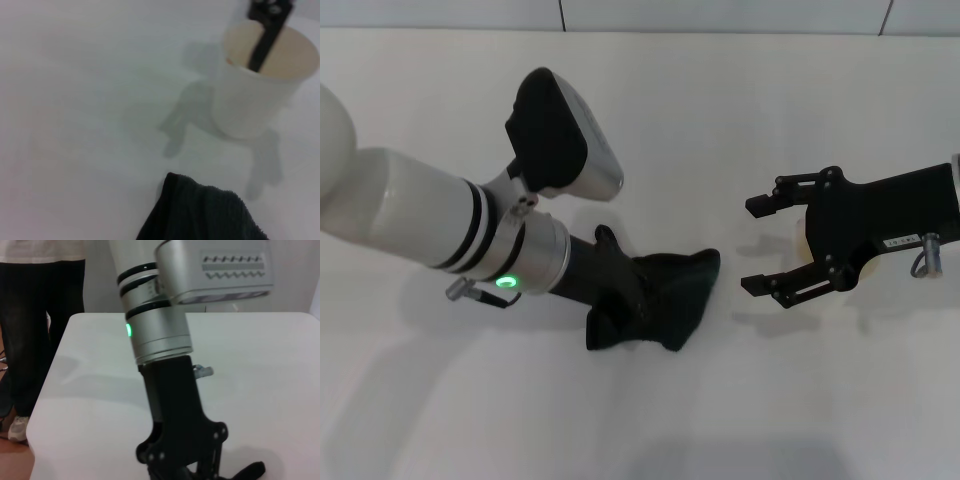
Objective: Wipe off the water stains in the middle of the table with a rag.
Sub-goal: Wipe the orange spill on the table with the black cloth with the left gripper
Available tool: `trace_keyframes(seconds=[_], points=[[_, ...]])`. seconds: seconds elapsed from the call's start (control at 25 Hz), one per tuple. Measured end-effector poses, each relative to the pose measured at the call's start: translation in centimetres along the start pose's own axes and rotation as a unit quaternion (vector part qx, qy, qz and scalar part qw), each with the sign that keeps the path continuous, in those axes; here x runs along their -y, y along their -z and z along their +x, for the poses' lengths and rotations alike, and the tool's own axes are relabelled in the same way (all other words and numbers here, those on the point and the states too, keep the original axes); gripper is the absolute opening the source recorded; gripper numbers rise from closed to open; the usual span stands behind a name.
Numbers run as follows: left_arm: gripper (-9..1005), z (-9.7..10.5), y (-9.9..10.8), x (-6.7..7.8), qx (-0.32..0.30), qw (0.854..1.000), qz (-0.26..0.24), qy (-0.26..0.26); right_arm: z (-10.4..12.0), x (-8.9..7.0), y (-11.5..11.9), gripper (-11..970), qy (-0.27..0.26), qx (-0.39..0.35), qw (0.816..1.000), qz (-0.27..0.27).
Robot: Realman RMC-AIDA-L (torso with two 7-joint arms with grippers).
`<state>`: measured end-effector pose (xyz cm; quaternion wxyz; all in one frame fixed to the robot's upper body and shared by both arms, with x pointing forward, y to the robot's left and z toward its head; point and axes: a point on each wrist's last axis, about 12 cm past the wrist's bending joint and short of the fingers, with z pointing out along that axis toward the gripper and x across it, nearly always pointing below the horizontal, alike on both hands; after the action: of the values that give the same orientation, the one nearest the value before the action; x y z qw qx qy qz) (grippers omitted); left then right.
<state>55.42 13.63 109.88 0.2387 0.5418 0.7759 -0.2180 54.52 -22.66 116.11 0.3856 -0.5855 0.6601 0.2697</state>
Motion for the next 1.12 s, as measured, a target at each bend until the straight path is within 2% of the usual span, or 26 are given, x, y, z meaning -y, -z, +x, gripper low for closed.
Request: trace_keyframes(seconds=[0.12, 0.2, 0.4, 0.56, 0.68, 0.84, 1.12], points=[[97, 0.3, -0.1, 0.4, 0.0, 1.0, 0.0, -0.001, 0.0, 0.0, 0.0, 870, 0.001, 0.0, 1.0, -0.001], [97, 0.8, 0.0, -0.1, 0.002, 1.0, -0.01, 0.009, -0.1, 0.0, -0.1, 870, 0.002, 0.0, 1.0, -0.002], [97, 1.6, 0.9, -2.7, 0.01, 0.998, -0.047, 0.045, -0.2, -0.1, -0.2, 869, 0.002, 0.002, 1.0, -0.005], [97, 2.4, 2.3, -5.5, 0.015, 0.992, -0.094, 0.081, -0.1, -0.1, -0.3, 869, 0.001, 0.002, 1.0, -0.006], [96, 2.5, 3.2, -6.7, 0.03, 0.989, -0.109, 0.096, -0.1, -0.1, -0.3, 869, 0.001, 0.002, 1.0, -0.006], [96, 2.1, 2.7, -6.3, 0.027, 0.992, -0.097, 0.082, -0.1, -0.1, -0.3, 869, 0.001, 0.001, 1.0, -0.006], [101, 0.1, 0.4, -3.5, 0.021, 0.999, -0.034, 0.035, -0.1, 0.0, -0.3, 870, 0.001, 0.001, 1.0, -0.005]])
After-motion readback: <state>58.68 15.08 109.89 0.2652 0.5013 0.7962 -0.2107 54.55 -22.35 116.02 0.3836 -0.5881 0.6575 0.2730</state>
